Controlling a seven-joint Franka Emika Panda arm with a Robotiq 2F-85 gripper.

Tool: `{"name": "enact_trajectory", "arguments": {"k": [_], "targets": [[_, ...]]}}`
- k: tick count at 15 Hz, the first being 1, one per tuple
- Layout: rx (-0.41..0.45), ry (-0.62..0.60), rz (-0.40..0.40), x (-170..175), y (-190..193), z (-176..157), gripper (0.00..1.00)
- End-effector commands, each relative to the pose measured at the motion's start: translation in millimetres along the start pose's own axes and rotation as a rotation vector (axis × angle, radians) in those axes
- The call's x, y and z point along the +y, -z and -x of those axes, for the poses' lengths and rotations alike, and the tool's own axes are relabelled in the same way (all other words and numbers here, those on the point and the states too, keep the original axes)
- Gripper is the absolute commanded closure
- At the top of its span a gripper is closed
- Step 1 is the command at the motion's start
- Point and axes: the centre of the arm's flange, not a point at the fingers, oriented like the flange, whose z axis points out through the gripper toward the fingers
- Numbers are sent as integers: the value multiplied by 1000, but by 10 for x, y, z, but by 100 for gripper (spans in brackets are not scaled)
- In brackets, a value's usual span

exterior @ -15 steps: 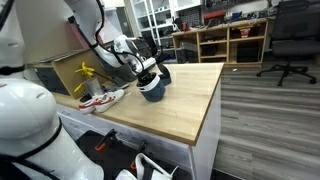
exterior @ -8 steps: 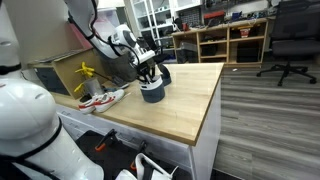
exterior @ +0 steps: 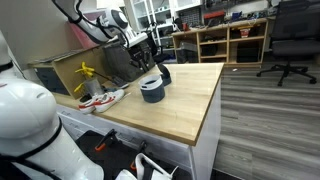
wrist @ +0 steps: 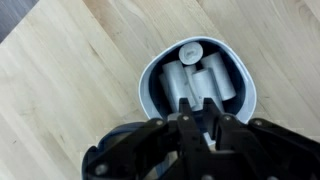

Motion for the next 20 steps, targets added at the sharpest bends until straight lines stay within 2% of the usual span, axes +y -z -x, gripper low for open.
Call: {"name": "enact_trajectory", "arguments": {"k": [1,6,13,14,15,16,17,20], "targets": [[-8,-10,-1,40,186,18,95],[-27,59,-18,4,-57,-33,95],[-144,255,-64,-193,-863,-208,95],[-156,268,-61,-221,-939,-228,91],[-163,281,-59,-241,-1005,-253,55],[-167,292,-59,-256,-1070,-269,59],[-167,301,-54,-254,-1090,-301,58],[-163,309,-47,-239,-1162,-372,38]]}}
